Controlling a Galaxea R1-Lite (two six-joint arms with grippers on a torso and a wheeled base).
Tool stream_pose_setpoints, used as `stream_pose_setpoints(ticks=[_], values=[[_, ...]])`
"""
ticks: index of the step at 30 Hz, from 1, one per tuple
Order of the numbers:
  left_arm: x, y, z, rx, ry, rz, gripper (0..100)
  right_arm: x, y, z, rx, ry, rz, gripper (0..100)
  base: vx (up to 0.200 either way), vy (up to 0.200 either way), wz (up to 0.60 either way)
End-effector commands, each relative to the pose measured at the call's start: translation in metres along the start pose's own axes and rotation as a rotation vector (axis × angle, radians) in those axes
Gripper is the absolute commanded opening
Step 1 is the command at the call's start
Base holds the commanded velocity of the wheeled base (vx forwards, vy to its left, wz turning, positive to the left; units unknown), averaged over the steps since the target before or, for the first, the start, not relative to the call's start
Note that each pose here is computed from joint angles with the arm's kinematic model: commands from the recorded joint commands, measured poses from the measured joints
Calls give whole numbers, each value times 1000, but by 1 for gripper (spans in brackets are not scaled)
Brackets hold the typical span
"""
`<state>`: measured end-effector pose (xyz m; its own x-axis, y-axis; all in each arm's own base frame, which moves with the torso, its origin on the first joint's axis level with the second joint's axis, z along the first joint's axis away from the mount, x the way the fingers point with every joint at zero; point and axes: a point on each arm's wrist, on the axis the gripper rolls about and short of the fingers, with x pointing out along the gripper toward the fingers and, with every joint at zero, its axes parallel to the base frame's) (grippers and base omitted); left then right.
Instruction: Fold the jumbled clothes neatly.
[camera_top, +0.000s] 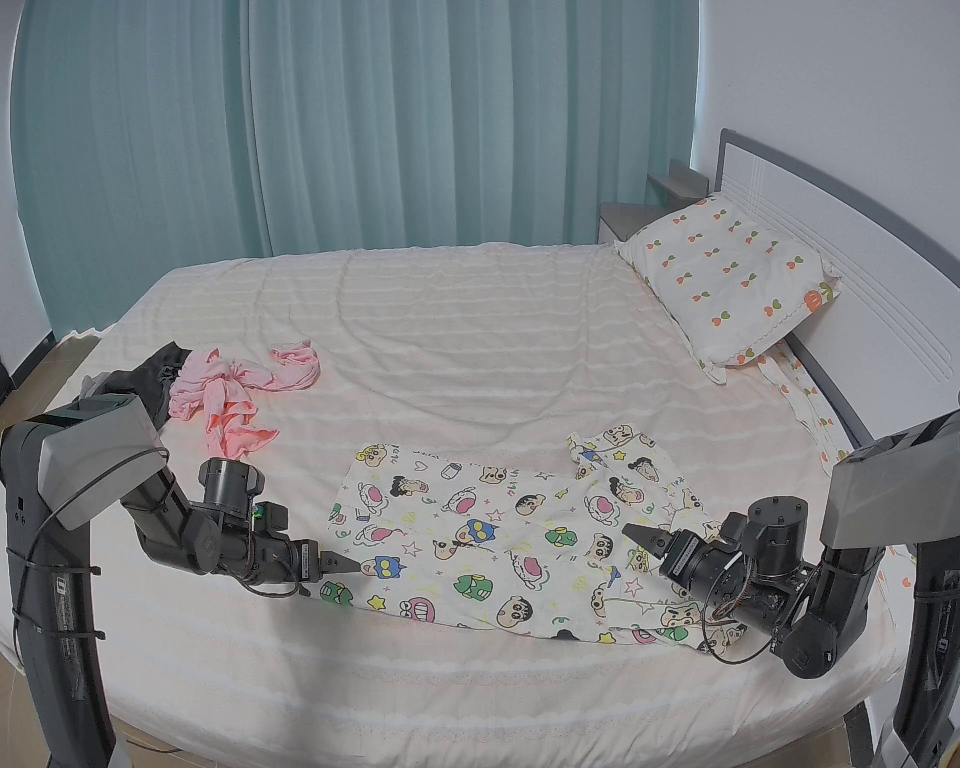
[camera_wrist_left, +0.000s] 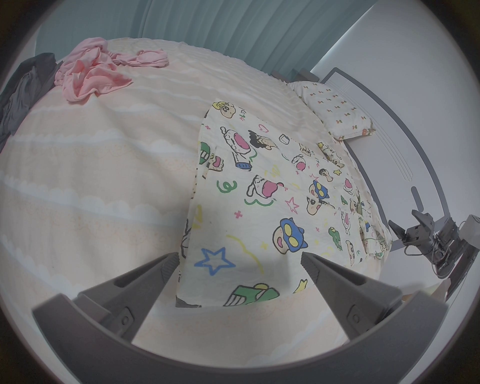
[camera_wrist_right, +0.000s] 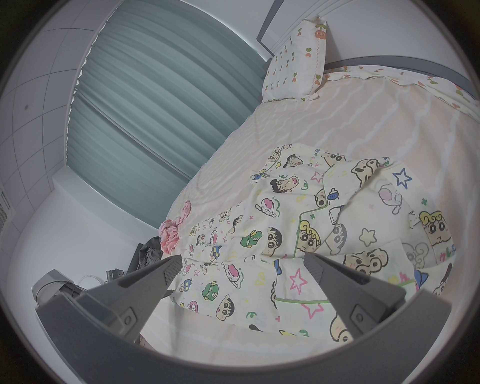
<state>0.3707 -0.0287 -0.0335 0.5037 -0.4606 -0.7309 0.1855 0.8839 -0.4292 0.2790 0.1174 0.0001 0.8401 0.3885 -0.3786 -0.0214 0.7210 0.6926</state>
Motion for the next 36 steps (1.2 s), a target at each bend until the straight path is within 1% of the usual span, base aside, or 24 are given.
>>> stream_pose_setpoints(ticks=[1,8,9,17,27,29,32,36], values=[[1,0,-1,-1,3,-2,100,1,-1,-1,0,4,-4,100,0,0,0],[2,-2,-6,0,16,-6,100,1,-1,-1,0,2,-2,100,0,0,0],[2,-2,-6,-1,19,-6,0,1,-1,-1,0,3,-3,100,0,0,0],[-1,-2,-14,-9,38,0,0,2,-2,-2,0,6,-6,100,0,0,0],[-22,-11,-20,-8,42,4,0,1,-2,-2,0,6,-6,100,0,0,0],[-25,-12,-22,8,46,8,0,1,-2,-2,0,7,-7,100,0,0,0],[-28,-12,-25,17,57,12,0,0,-3,-3,1,12,-12,100,0,0,0],[-37,-14,-29,15,104,19,0,-3,-2,-3,-3,0,7,100,0,0,0]])
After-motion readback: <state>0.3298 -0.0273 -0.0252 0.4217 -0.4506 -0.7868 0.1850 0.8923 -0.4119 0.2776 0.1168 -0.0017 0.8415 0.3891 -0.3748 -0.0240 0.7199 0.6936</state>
